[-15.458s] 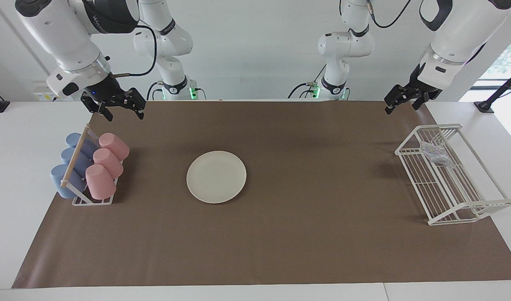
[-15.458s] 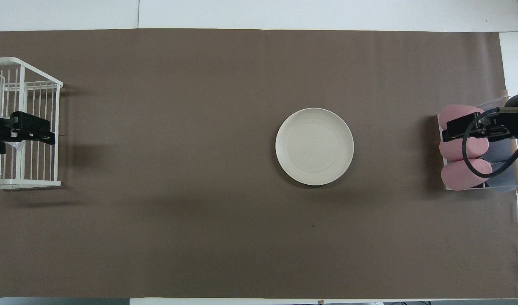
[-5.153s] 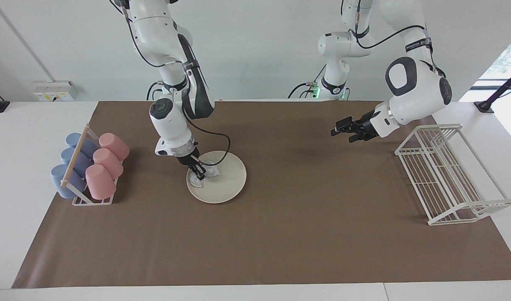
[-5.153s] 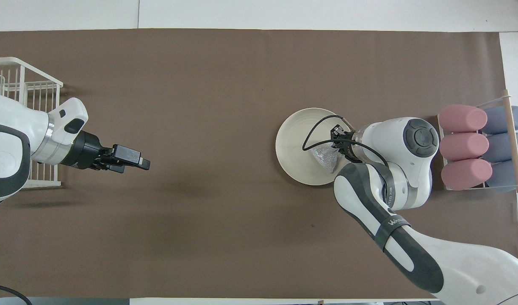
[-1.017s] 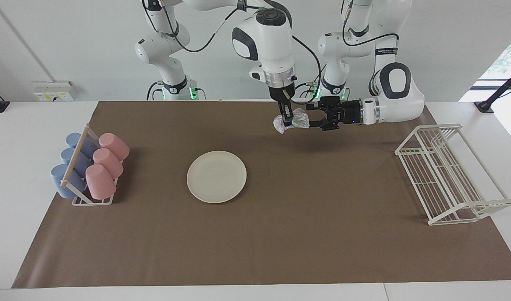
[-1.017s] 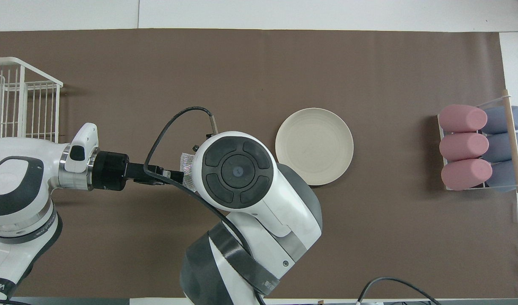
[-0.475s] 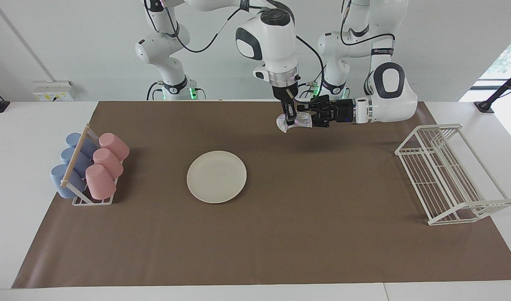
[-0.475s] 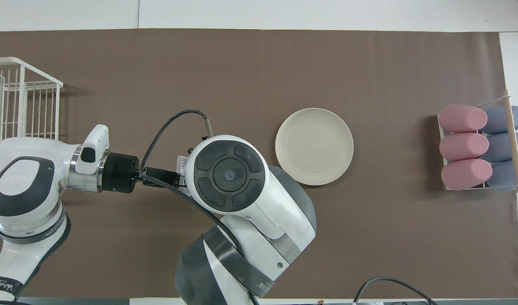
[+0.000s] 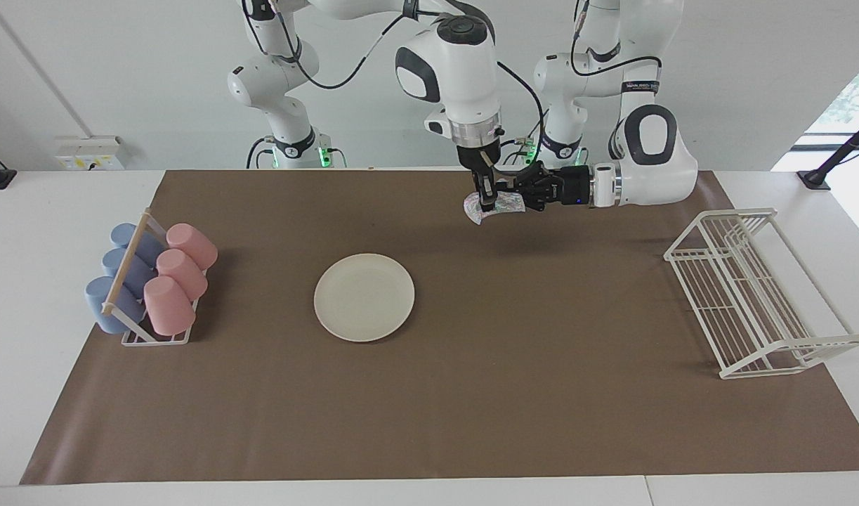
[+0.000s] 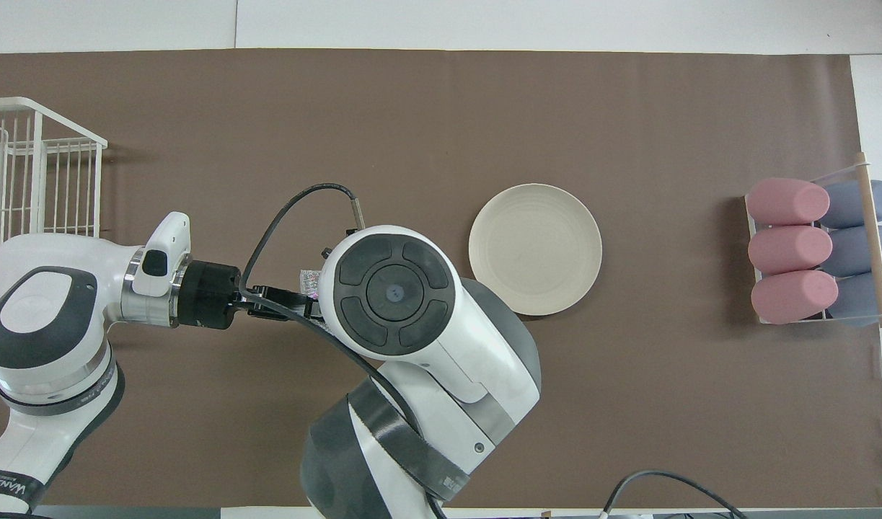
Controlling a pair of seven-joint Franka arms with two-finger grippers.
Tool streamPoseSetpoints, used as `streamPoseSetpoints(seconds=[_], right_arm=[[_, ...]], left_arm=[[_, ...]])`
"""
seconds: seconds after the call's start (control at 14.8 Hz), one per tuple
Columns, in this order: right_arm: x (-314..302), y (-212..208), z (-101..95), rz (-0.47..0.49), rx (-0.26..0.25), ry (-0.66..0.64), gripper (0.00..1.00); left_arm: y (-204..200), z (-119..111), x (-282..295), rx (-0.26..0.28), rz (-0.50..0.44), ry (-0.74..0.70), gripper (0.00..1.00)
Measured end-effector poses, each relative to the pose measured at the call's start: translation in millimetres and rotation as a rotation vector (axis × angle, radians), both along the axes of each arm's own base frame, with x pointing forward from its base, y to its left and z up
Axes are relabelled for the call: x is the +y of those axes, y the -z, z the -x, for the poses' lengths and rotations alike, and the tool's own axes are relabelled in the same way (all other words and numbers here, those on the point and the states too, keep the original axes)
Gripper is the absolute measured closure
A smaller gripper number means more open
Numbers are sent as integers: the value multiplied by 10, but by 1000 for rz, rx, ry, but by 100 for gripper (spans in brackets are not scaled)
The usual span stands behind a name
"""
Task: Wipe plate with sponge
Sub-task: 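Grasp the cloth with the left gripper while the right gripper releases it, then put the cloth in the rack with the left gripper while the right gripper retracts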
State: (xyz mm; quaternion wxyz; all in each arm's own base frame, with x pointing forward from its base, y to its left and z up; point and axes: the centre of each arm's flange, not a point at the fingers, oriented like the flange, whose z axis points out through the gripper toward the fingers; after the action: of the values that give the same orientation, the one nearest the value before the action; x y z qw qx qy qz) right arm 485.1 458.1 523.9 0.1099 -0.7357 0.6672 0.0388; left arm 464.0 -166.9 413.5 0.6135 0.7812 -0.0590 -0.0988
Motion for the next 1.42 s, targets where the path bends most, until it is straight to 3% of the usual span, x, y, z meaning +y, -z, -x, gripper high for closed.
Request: streamPoseSetpoints(seconds=[0.34,0.54,0.75,1.02,1.42], right_arm=[[-155,-100,-119,-6,-16,11,33],[-524,-203,-223,45,-24,-164,1],[-1306,-442,-375,103,-8,-400,0],[-2508,-770,-358,129,78,-698,0],[-3453,-873,-364,99,78,-1002,0]], left_arm=[[2,-10,31,14,-3,-10,93],[28,-48,211,21,-30,-30,93],[68,-97,511,19,-78,-55,93],[-57,-222,904,17,-212,-63,93],[-570,-480,1183,37,-547,-60,93]])
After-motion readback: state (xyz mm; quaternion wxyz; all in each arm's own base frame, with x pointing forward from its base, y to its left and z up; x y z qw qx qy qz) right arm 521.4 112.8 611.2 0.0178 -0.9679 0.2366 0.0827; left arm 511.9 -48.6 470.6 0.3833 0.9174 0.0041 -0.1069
